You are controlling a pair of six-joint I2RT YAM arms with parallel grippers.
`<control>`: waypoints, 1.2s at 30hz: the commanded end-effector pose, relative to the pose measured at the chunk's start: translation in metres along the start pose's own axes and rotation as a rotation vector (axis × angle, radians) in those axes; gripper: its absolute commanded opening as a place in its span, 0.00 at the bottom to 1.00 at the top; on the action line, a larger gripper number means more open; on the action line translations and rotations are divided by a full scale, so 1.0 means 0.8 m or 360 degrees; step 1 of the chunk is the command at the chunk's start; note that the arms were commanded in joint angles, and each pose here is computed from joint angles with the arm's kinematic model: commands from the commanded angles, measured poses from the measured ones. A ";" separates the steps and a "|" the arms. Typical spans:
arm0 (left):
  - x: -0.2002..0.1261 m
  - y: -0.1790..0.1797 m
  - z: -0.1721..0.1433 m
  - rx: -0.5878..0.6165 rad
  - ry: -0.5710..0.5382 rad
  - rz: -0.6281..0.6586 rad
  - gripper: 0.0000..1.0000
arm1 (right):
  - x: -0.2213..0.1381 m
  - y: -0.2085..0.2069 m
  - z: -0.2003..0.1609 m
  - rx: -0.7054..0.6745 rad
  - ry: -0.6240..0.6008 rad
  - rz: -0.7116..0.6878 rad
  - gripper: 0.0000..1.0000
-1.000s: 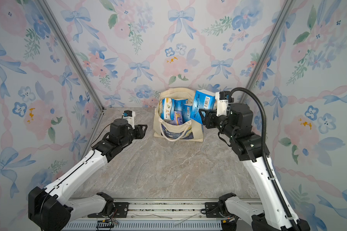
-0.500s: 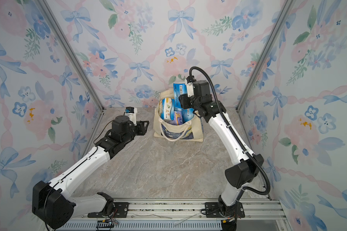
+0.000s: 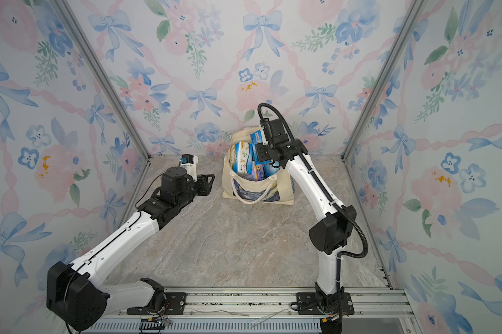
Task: Put tissues into the canvas bag
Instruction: Place the pack of facial tissues in the canvas bag.
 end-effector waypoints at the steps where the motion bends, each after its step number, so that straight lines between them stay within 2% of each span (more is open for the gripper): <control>1: -0.001 0.004 0.008 0.0031 -0.0013 0.0040 0.42 | 0.012 0.006 -0.014 -0.0059 0.0131 -0.0089 0.60; 9: -0.002 0.007 0.008 0.0033 0.0001 0.0053 0.41 | 0.043 0.010 -0.031 -0.0160 0.0271 -0.0257 0.60; 17: -0.003 0.008 0.009 0.0038 -0.0002 0.0061 0.41 | 0.041 0.024 -0.029 -0.0336 0.0204 -0.0474 0.61; 25: -0.004 0.009 0.011 0.0038 -0.0010 0.0063 0.42 | 0.042 0.041 -0.046 -0.0329 0.0370 -0.0220 0.61; 36: -0.007 0.008 0.012 0.0030 -0.0010 0.0058 0.41 | 0.075 0.029 -0.063 -0.0319 0.0526 -0.0239 0.61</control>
Point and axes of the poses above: each gripper's point midway between its finger pads, its own x axis out along the fingers, its own y axis along the line the jaws close on, z = x × y, the point moved 10 cm from there along -x, back along the fingers, and after that the axes turned 13 degrees about x, right-handed, at the moved point
